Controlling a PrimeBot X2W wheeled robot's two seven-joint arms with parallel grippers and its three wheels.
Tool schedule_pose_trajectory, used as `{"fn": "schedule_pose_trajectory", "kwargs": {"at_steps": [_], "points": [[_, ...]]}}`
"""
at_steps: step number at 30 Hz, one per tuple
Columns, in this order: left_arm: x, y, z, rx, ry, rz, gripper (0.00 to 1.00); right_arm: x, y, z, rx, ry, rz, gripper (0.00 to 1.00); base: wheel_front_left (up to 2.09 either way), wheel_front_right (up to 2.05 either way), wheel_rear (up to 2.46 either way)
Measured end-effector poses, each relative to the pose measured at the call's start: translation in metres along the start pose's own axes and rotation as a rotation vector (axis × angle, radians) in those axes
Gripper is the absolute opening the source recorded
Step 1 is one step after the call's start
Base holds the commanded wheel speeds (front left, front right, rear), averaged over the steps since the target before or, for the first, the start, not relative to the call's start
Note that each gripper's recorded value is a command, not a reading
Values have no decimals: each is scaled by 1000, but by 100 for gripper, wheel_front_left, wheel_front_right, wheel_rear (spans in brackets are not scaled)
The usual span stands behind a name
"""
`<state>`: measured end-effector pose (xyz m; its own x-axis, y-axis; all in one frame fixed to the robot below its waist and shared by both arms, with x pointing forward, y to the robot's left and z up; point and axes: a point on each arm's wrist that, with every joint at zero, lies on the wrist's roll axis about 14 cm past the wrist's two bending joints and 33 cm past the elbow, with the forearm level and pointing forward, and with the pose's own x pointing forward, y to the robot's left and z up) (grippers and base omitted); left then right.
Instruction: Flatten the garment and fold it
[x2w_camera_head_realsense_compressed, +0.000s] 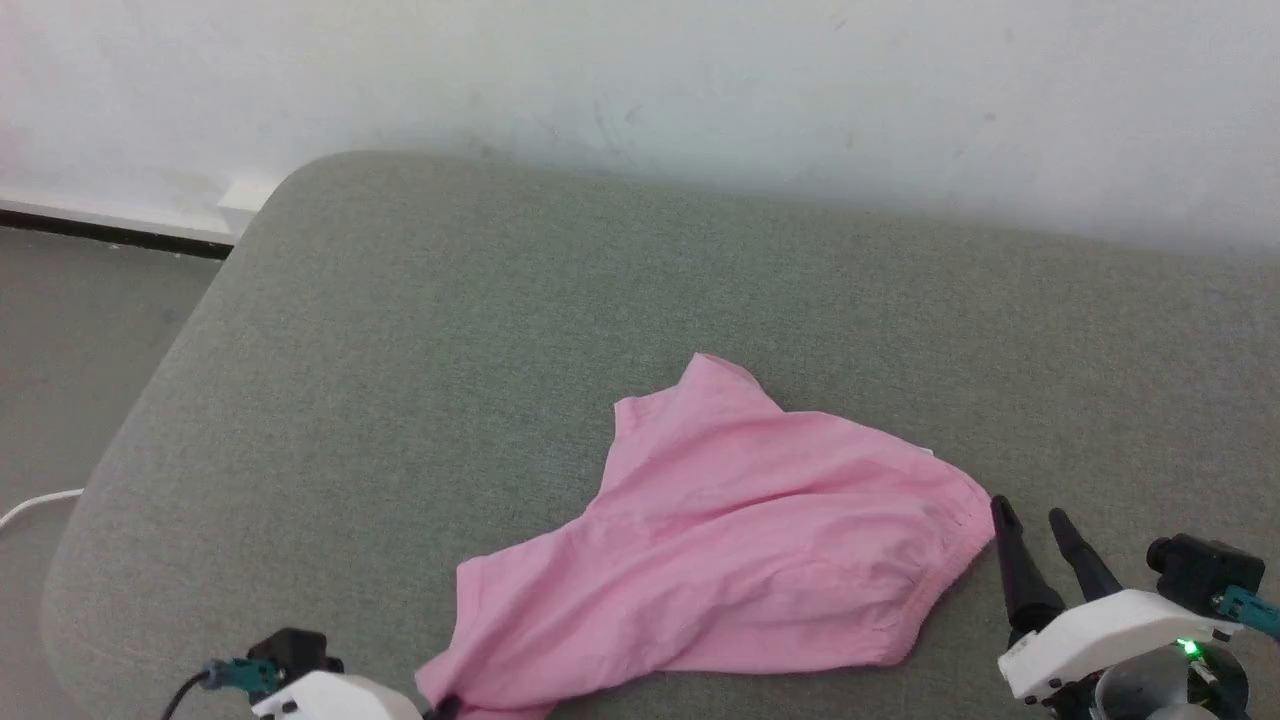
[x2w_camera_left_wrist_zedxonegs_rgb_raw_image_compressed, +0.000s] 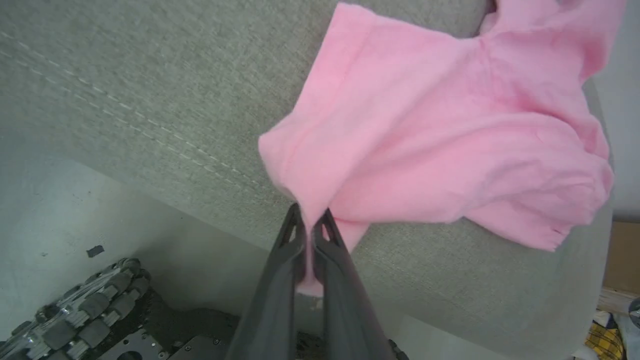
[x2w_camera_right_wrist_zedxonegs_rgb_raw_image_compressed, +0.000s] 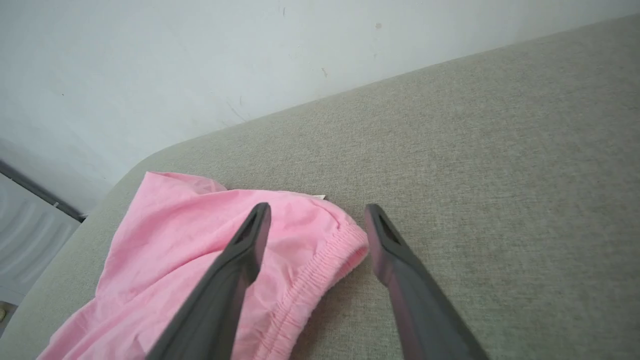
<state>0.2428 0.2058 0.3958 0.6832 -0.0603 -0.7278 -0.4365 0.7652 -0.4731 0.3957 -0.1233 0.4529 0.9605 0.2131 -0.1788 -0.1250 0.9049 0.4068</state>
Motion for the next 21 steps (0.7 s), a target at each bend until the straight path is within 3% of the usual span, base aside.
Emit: {"fn": "schedule_pose_trajectory", "kwargs": {"at_steps": [1, 5, 11, 15, 21], "points": [[-1, -4, 5, -1, -24, -13, 100, 0, 2, 0, -1, 1, 5, 100, 0, 0, 0], [-10, -30, 61, 25, -239, -101, 100, -1, 2, 0, -2, 3, 6, 100, 0, 0, 0], [-58, -83, 166, 305, -791, -232, 100, -6, -6, 6, -18, -4, -19, 100, 0, 0, 0], [-67, -103, 178, 530, -984, -246, 100, -11, -20, 2, -38, 57, -58, 100, 0, 0, 0], [-54, -115, 166, 660, -1045, -259, 100, -6, -24, -1, -135, 211, -79, 100, 0, 0, 0]]}}
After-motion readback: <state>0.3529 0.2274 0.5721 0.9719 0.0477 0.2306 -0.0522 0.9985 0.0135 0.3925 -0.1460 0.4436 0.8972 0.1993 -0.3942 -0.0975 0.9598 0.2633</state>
